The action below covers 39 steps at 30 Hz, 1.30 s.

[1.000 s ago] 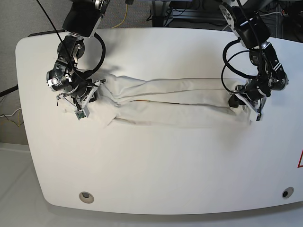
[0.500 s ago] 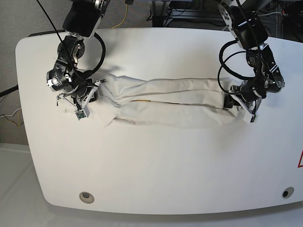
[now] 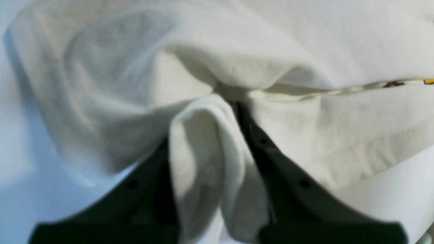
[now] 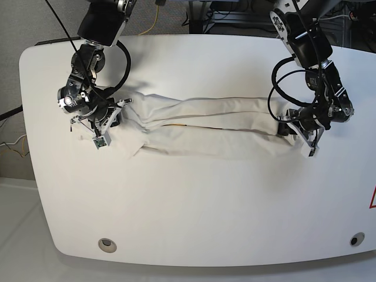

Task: Fold the T-shirt properly
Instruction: 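Lift the strip end with the left gripper and carry it toward the right gripper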

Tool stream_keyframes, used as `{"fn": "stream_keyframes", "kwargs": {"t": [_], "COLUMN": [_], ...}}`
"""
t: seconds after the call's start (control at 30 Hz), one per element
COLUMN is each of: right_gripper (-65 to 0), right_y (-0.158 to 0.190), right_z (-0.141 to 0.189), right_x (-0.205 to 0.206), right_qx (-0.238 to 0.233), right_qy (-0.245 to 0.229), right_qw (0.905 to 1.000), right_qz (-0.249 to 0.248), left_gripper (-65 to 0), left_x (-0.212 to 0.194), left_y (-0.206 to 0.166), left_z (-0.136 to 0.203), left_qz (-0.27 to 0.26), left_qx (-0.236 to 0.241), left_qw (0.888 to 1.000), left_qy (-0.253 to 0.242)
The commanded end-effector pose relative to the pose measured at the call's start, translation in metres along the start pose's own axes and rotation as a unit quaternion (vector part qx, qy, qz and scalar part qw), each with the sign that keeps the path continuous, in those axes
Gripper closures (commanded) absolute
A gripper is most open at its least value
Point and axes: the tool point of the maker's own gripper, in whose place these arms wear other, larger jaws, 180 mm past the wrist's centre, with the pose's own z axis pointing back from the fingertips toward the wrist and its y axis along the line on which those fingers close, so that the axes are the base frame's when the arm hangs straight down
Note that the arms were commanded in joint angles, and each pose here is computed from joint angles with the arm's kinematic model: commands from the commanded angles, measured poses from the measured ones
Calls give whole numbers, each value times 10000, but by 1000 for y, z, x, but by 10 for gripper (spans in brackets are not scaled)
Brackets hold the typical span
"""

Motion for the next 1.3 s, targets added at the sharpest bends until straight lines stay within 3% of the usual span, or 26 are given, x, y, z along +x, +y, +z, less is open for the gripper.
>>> {"fn": "stream_keyframes", "kwargs": {"t": [0.0,0.33,0.73,0.9,1.27], "right_gripper": [0,0,0,0,0], "right_y": [-5,-3,-4,-4,-3], "right_z": [0,-1,-1,-1,-1], "right_x": [-45,-44,-45,-45,-45], "right_qx": [-136,-110,-120,-120,-104], "right_qy": [957,938,938,938,923], "right_qw": [9952,9955,9955,9955,9956], "right_qz": [122,110,89,89,80], "left_gripper": [-26,-26,-26,-26,-26], "left_x": [27,58,71,71,62], "left_y": [-8,-50,-125,-139,-199], "left_z": [5,7,-9,-12,-28], "left_qz": [-164,-440,-960,-1165,-1647], "left_qx": [-15,-204,-802,-909,-1620], "left_qw": [9996,9972,9899,9872,9699], "left_qy": [-207,-564,-662,-602,-767]}}
